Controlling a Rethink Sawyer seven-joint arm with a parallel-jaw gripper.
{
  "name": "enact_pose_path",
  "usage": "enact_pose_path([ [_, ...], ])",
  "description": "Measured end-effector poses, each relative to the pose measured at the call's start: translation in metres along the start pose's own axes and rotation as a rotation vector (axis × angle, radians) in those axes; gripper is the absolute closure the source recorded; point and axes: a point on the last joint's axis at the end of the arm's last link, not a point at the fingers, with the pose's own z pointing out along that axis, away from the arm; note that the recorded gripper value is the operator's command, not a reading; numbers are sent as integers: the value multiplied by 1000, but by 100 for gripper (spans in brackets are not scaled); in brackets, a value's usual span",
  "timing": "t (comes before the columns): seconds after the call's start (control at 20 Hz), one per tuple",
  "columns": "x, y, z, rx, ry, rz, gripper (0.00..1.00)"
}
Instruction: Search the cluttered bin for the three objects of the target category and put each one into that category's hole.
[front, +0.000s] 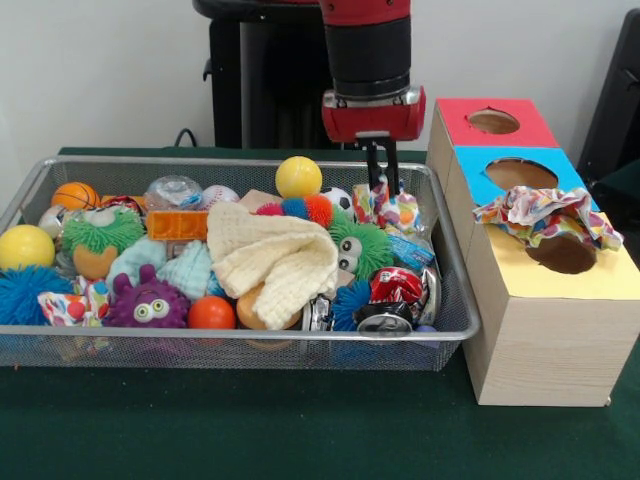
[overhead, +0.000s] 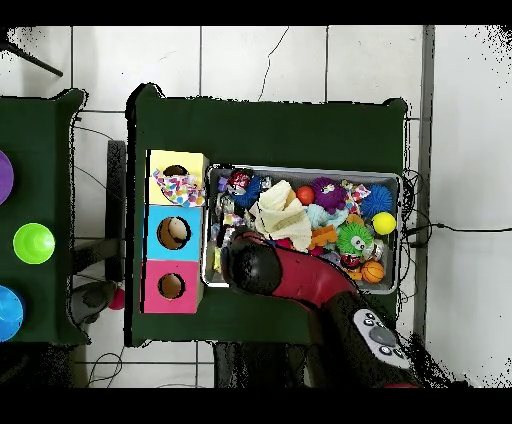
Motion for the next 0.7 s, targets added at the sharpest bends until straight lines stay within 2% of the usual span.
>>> enact_pose_path([
  [0.05,-3,-3,-12,9,26,0,100],
  [0.25,-11,-6,-39,24,75,-2,100],
  [0.7,-40,-1,-94,36,127,-11,100],
])
